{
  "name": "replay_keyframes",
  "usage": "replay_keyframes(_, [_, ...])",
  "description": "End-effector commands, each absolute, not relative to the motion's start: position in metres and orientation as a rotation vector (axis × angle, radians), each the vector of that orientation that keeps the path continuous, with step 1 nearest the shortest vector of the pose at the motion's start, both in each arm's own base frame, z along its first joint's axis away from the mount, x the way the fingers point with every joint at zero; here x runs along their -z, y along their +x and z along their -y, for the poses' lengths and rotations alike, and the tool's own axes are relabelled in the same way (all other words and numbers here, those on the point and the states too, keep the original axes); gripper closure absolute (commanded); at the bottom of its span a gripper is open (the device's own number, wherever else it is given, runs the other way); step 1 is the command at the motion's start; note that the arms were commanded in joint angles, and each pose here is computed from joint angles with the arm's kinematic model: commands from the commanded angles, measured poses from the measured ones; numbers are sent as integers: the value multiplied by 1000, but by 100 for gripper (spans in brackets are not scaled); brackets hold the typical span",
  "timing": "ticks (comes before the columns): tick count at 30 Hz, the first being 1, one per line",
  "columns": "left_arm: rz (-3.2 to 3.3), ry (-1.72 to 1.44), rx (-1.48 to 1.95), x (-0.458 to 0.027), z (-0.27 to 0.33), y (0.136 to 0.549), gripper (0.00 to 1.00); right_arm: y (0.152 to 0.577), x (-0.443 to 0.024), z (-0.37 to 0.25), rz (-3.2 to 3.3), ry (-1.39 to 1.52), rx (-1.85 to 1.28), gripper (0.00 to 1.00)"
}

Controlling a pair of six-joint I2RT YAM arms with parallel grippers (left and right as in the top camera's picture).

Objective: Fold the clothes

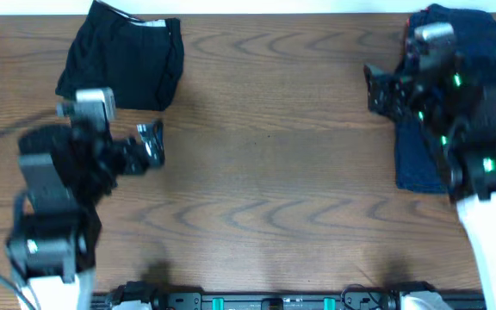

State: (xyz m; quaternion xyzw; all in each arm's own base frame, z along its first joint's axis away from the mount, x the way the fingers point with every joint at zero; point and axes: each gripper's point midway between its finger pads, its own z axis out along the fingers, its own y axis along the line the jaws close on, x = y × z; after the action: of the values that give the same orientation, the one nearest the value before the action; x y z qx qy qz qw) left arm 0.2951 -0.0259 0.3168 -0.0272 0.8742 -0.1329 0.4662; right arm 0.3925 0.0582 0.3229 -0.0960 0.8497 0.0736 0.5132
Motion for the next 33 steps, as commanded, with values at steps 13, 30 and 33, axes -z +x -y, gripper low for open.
replay_keyframes(13, [-2659, -202, 431, -247, 29, 360, 2, 443, -268, -33, -2348, -316, -201, 1])
replay_keyframes(30, [-2742, 80, 279, -221, 101, 360, 20, 480, -242, 168, -2253, 327, 36, 3])
replay_keyframes(33, [-2737, 198, 253, -221, 134, 349, 20, 493, -217, 191, -2252, 370, 44, 5])
